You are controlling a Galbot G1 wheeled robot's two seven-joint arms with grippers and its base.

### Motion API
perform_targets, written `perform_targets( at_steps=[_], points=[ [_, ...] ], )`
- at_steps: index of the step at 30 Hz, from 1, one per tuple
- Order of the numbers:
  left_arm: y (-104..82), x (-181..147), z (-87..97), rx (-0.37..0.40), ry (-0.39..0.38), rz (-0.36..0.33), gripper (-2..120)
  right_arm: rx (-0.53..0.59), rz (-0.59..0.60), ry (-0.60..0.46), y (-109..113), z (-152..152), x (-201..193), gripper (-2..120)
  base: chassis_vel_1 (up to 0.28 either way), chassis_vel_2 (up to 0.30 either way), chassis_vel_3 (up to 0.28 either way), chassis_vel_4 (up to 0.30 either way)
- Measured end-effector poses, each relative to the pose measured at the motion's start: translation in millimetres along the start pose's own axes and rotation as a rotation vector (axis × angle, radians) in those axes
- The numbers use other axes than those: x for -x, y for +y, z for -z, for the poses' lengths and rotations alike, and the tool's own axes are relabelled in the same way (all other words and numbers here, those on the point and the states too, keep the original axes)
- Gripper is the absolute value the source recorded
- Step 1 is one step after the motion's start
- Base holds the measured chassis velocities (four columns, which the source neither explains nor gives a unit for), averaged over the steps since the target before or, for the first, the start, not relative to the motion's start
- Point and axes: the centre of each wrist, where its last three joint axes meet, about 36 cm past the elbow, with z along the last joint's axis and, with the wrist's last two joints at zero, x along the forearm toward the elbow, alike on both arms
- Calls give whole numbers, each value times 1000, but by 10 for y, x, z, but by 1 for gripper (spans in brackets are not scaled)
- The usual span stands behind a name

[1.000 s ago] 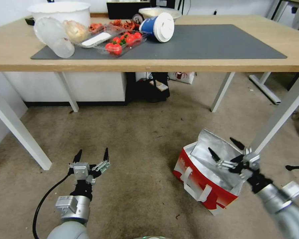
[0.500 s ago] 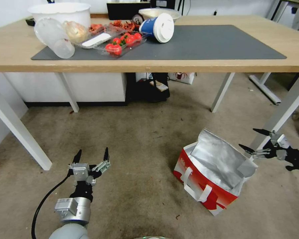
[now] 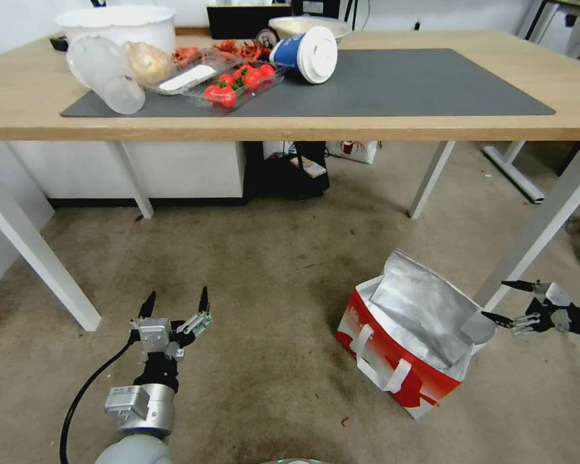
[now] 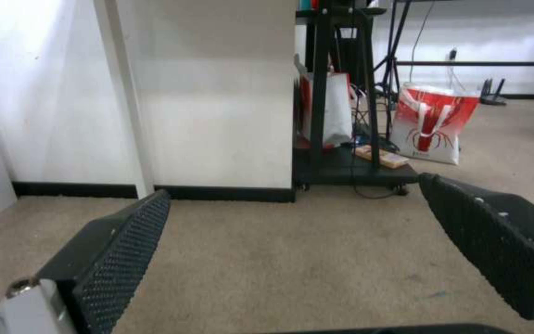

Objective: Pick up the food delivery bag from the floor and place it on the table.

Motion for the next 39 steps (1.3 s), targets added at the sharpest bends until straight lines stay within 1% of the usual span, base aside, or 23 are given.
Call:
perform_targets(
  at_steps=[2, 5, 8, 13, 19, 21, 22, 24, 27, 28, 30, 31, 33, 34, 35, 39],
  points=[
    [5, -1, -9, -3, 2, 3, 100, 2, 10, -2, 30, 6, 78, 100, 0, 0, 0, 0],
    [8, -1, -13, -4, 3, 5, 100, -1, 13, -2, 31, 17, 126, 100, 0, 0, 0, 0],
    [15, 11, -12, -7, 1, 11, 100, 0, 18, -8, 30, 19, 287, 100, 0, 0, 0, 0],
    [25, 22, -22, -7, 3, 17, 100, 7, 22, -7, 13, 1, 449, 100, 0, 0, 0, 0],
    [30, 26, -33, -6, 5, 21, 100, 14, 22, 8, -6, -41, 501, 100, 0, 0, 0, 0],
    [31, 28, -41, -6, 6, 22, 100, 36, 43, 43, 2, -65, 495, 99, 0, 0, 0, 0],
    [31, 29, -43, -6, 6, 22, 100, 40, 47, 50, 6, -72, 491, 96, 0, 0, 0, 0],
    [28, 32, -44, -6, 6, 23, 100, 43, 49, 53, 12, -83, 488, 93, 0, 0, 0, 0],
    [17, 27, -48, -9, 4, 24, 100, 55, 56, 57, 43, -119, 500, 82, 0, 0, 0, 0],
    [17, 27, -48, -9, 4, 24, 100, 55, 56, 57, 43, -119, 500, 82, 0, 0, 0, 0],
    [15, 18, -56, -9, 1, 27, 100, 61, 55, 60, 56, -151, 502, 76, 0, 0, 0, 0],
    [15, 18, -56, -9, 1, 27, 100, 61, 55, 60, 56, -151, 502, 76, 0, 0, 0, 0],
    [19, 13, -59, -8, -2, 29, 100, 67, 52, 69, 64, -199, 502, 65, 0, 0, 0, 0],
    [22, 13, -62, -8, -4, 30, 100, 68, 51, 72, 70, -221, 504, 61, 0, 0, 0, 0],
    [22, 13, -62, -8, -4, 30, 100, 68, 51, 72, 70, -221, 504, 61, 0, 0, 0, 0],
    [47, 15, -118, -2, 3, 33, 100, 78, 45, 75, 119, -295, 531, 43, 0, 0, 0, 0]
  ],
)
